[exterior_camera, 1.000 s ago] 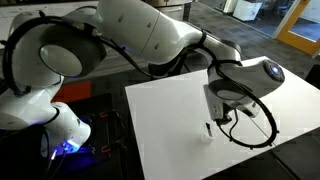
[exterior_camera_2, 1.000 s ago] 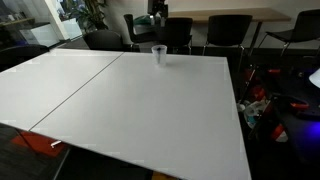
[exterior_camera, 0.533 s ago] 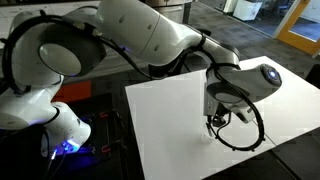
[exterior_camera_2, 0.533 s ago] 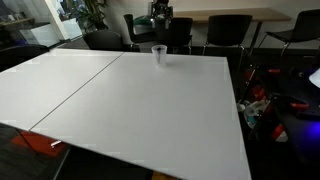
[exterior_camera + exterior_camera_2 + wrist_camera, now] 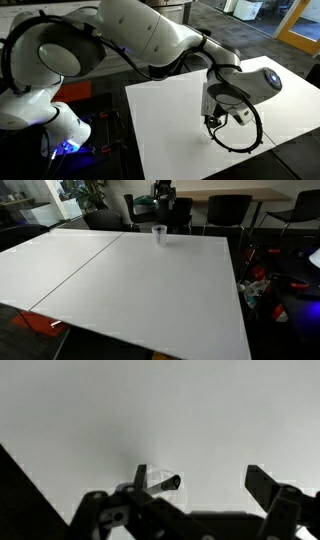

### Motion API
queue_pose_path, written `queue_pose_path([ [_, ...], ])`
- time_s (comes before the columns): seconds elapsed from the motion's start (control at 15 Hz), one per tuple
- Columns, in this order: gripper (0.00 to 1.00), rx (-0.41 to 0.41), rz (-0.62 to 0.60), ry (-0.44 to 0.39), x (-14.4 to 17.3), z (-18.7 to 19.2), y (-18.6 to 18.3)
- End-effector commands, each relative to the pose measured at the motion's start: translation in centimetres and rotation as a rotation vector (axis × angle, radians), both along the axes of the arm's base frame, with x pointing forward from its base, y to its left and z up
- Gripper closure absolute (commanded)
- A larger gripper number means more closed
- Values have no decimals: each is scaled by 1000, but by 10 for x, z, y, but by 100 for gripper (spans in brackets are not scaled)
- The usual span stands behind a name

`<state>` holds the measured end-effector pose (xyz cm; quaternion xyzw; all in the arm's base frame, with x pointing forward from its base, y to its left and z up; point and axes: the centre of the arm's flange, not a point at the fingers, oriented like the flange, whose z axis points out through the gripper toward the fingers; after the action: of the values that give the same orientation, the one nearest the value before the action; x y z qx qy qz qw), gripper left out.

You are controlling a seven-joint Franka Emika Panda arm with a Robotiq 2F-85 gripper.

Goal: Move the cup to the right, put the marker in the cup and then remove it and put it back on the table

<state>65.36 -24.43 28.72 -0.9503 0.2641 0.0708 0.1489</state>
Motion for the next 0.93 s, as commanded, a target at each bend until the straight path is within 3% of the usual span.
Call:
queue_pose_path([
  [0.0, 0, -17, -62, -28, 4, -2, -4],
  [0.4, 0, -61, -275, -32, 12, -12, -23],
  [0.87, 0, -42, -359, 57, 15, -24, -31],
])
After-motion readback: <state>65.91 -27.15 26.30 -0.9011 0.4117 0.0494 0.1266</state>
